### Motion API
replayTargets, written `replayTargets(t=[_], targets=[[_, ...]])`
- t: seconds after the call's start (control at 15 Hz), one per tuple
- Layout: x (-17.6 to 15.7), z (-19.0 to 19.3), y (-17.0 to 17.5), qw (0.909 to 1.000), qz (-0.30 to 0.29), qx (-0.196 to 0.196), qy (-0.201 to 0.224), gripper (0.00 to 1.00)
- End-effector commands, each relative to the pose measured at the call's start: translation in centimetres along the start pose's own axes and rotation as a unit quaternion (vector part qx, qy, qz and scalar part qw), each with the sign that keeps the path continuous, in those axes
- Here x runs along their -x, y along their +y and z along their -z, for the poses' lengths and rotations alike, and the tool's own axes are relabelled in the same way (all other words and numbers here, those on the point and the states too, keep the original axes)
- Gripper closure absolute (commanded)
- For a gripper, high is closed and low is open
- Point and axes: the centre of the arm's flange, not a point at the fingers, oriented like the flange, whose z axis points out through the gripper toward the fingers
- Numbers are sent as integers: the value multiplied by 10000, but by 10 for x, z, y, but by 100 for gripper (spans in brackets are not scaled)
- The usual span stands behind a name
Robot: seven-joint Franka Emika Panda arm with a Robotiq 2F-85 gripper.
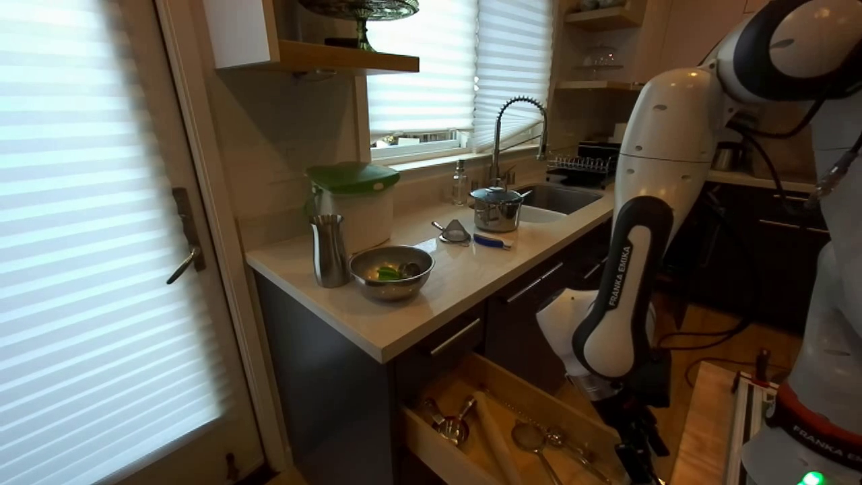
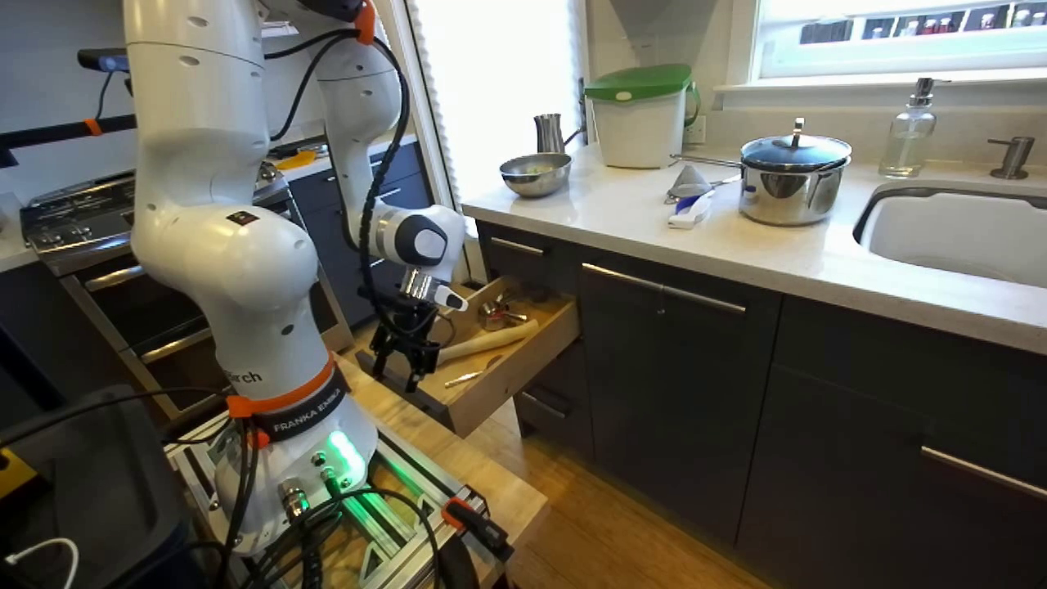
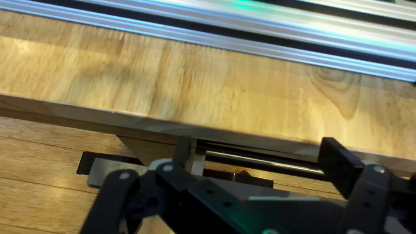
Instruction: Close the drawer fully
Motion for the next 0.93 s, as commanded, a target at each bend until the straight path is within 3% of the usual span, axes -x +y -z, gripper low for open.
replayTargets(t=[0.0,0.4,0.87], targets=[[-1,-4,0,10000,-6,-7,-42,0],[-9,-10,-2,9997,-121,94,183,0],[-7,-22,-6,9997,-223,89,96,0]])
